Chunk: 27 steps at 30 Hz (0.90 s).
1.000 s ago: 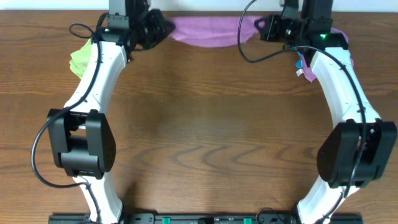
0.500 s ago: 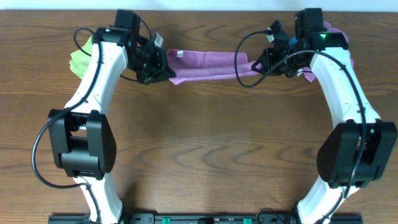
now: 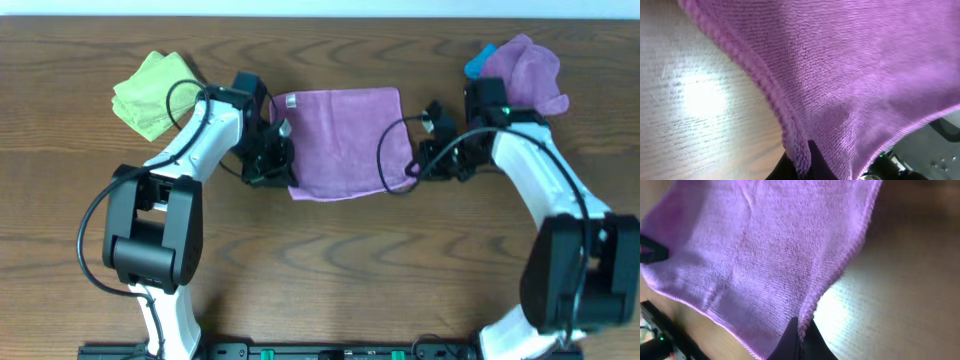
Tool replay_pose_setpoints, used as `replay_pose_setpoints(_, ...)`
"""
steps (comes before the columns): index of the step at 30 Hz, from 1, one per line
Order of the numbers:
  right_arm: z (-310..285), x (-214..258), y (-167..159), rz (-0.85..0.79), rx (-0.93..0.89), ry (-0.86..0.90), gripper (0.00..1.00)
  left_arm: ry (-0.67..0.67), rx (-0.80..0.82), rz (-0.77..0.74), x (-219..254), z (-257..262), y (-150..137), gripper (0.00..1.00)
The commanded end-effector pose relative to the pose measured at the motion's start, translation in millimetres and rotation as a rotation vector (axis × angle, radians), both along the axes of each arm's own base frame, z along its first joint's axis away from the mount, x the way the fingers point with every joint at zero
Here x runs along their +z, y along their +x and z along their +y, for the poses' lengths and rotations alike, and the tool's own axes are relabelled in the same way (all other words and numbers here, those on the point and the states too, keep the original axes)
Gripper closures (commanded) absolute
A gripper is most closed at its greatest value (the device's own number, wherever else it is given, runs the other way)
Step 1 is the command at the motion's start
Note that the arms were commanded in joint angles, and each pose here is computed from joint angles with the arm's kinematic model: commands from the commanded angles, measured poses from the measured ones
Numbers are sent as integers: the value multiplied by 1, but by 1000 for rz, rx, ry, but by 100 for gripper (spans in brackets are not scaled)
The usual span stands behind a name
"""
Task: Fold the cloth
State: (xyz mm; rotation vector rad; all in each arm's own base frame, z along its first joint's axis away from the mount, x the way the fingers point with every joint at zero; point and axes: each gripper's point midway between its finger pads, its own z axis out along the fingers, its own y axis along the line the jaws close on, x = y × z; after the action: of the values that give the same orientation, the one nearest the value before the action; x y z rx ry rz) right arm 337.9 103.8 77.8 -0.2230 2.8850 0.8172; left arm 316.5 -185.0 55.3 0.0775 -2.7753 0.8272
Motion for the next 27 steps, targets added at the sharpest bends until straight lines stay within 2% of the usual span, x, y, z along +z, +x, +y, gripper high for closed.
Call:
replay_pose_setpoints(1,2,2,-22,-4,19,3,99,15,-7,38,-4,7,-20,94)
replay_pose_setpoints(6,0,-7,-54,23,18,-3,99,11,-5,44,1,12,-42,94)
replay_pose_setpoints(10,-1,-6,-56,2,18,-5,98,6,20,-14,18,13,-40,94)
replay_pose_setpoints(14,0,-2,-36,-87,7,-4,99,17,71,-91,26,13,-24,94)
replay_pose_setpoints(21,-5,8,21,-301,-78,-53,99,54,149,-226,23,15,15,94)
replay_pose_setpoints(27,4,0,50,-401,-79,-97,99,82,238,-406,24,19,65,94)
